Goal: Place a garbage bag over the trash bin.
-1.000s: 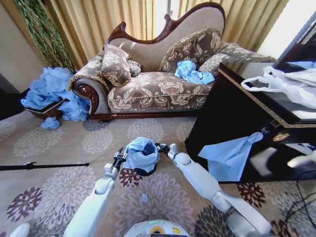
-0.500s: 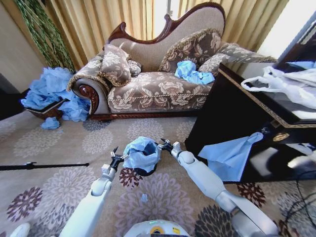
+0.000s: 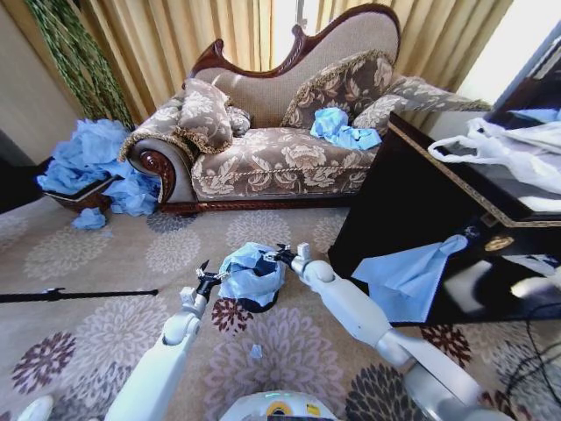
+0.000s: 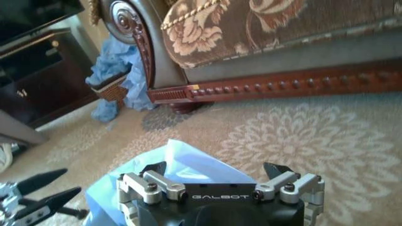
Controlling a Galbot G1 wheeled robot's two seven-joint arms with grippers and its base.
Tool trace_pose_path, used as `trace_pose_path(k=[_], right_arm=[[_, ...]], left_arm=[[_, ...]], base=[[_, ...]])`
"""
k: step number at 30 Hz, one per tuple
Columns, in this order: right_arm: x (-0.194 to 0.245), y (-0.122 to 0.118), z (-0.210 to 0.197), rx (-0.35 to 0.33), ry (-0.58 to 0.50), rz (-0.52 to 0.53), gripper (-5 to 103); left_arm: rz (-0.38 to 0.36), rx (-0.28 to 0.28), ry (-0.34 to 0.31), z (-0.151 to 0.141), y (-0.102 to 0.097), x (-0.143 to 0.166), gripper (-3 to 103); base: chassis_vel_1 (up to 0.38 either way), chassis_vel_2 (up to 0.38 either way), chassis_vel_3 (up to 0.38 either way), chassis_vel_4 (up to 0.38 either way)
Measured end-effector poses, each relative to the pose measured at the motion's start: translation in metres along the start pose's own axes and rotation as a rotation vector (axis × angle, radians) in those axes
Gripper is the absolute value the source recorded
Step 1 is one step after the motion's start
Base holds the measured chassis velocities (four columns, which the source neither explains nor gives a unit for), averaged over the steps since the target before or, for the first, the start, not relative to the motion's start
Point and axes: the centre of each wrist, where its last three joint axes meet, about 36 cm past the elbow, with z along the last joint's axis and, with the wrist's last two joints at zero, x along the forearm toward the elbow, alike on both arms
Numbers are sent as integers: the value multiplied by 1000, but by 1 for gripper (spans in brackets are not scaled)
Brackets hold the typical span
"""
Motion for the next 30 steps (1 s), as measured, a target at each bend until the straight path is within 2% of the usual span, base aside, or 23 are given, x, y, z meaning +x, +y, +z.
trace_pose_path(k=[3, 9, 11, 12, 13, 16, 17, 19, 20, 22, 24, 26, 29, 30], right_arm=[[-9, 4, -2, -12, 9, 2, 100], [-19, 4, -4, 19, 16, 11, 98], [-16, 5, -7, 22, 5, 17, 91], [-7, 7, -11, 18, -15, 26, 89], [-7, 7, -11, 18, -15, 26, 89], [14, 12, -10, 16, -47, 34, 88], [14, 12, -10, 16, -47, 34, 88], [26, 13, -7, 26, -71, 45, 89], [38, 11, -4, 39, -87, 57, 89], [55, 7, 3, 54, -95, 70, 94], [58, 6, 5, 56, -95, 72, 94], [77, 2, 14, 55, -97, 82, 99], [85, 2, 21, 48, -99, 89, 100], [94, 0, 30, 40, -103, 100, 100]], left_arm=[[-6, 6, -2, -2, 2, 4, 100], [0, 9, -5, -3, 3, 9, 100], [24, 1, -14, -8, 1, 10, 100], [65, -5, -25, -17, -2, 11, 100], [65, -5, -25, -17, -2, 11, 100], [144, -31, -40, -32, -7, 8, 100], [144, -31, -40, -32, -7, 8, 100], [195, -90, -51, -40, -3, 1, 100], [259, -159, -65, -47, 6, -10, 100], [329, -234, -73, -57, 15, -24, 100], [340, -245, -73, -59, 17, -27, 100], [393, -297, -77, -75, 25, -45, 100], [424, -330, -64, -85, 28, -52, 100], [461, -376, -46, -97, 34, -59, 100]], base=[[0, 0, 0, 0], [0, 0, 0, 0], [0, 0, 0, 0], [0, 0, 0, 0], [0, 0, 0, 0], [0, 0, 0, 0], [0, 0, 0, 0], [0, 0, 0, 0], [0, 0, 0, 0], [0, 0, 0, 0], [0, 0, 0, 0], [0, 0, 0, 0], [0, 0, 0, 0], [0, 0, 0, 0]])
